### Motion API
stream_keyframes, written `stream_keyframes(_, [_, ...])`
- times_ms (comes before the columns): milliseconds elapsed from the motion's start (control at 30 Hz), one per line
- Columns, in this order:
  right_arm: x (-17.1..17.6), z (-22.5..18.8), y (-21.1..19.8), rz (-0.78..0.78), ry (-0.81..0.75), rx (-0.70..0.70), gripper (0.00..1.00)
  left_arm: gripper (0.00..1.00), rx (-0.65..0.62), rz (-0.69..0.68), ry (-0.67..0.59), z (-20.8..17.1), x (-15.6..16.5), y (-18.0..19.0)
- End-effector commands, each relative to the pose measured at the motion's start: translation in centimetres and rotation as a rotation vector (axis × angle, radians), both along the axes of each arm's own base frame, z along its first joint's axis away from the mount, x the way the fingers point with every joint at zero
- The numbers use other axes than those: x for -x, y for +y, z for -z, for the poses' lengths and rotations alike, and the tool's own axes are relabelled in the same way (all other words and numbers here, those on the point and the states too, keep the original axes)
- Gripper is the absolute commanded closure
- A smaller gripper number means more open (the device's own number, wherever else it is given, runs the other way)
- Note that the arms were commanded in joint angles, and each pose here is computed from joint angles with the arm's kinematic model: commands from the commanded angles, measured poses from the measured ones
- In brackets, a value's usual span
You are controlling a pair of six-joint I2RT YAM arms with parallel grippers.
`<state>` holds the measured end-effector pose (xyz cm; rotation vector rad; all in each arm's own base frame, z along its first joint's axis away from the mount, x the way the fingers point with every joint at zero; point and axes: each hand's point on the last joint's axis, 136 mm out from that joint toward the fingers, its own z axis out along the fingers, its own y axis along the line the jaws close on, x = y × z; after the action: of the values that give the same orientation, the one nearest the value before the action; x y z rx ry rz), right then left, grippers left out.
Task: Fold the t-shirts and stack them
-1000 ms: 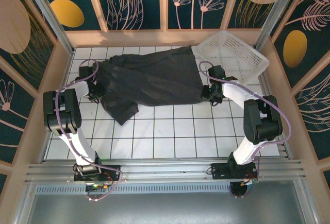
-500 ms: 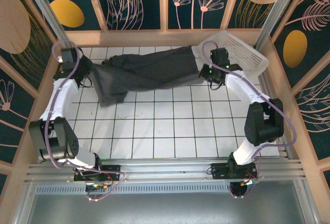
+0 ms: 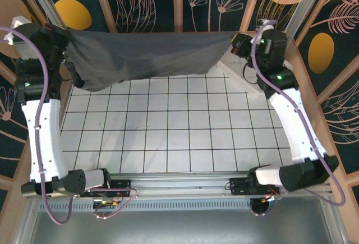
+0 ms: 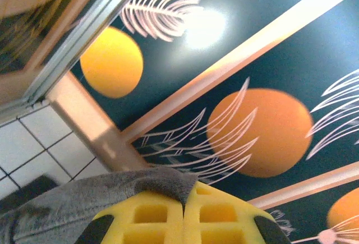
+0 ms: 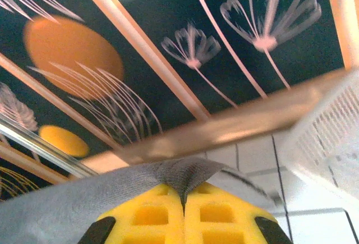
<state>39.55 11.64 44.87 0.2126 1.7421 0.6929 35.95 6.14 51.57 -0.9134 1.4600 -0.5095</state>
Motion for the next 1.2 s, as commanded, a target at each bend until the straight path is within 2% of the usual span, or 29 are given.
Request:
stream_keyframes(0, [3.5, -8.2, -2.0, 0.044, -0.23, -0.067, 1.0, 1.0, 0.009, -0.07, -0.089, -4.2, 3.8, 0.8])
stream_keyframes(100, [4.4, -10.2, -2.5, 0.038, -0.268, -0.089, 1.0, 1.0, 0.021, -0.047, -0.104, -5.6, 4.2, 0.4])
stream_keyframes(200, [3.5, -10.4, -1.8, 0.003, -0.266, -0.103, 1.0, 1.0, 0.045, -0.017, -0.051, -4.2, 2.3, 0.0])
stream_keyframes(400, [-1.6, -8.2, 1.2, -0.114, -0.207, -0.142, 1.0, 1.0, 0.074, 0.09, 0.086, 0.7, -5.4, -0.5])
stream_keyframes(633, [-8.1, -6.4, 3.5, -0.171, -0.147, -0.17, 1.0, 1.0, 0.055, 0.17, 0.126, 2.7, -12.4, 1.2])
stream_keyframes(700, [-9.3, -6.9, 3.8, -0.177, -0.152, -0.17, 1.0, 1.0, 0.054, 0.184, 0.104, 2.0, -13.2, 1.9])
stream_keyframes(800, [-10.4, -8.4, 3.6, -0.175, -0.175, -0.167, 1.0, 1.0, 0.049, 0.181, 0.027, -0.9, -12.8, 3.3])
stream_keyframes(967, [-10.4, -10.2, 2.2, -0.134, -0.188, -0.163, 1.0, 1.0, 0.049, 0.157, -0.093, -5.6, -8.8, 4.3])
stream_keyframes(1067, [-9.4, -8.7, 1.0, -0.082, -0.139, -0.149, 1.0, 1.0, 0.052, 0.107, -0.06, -5.3, -5.6, 4.0])
stream_keyframes(1167, [-7.3, -5.1, -0.3, -0.024, -0.061, -0.134, 1.0, 1.0, 0.071, -0.016, 0.054, -1.7, -2.1, 5.0])
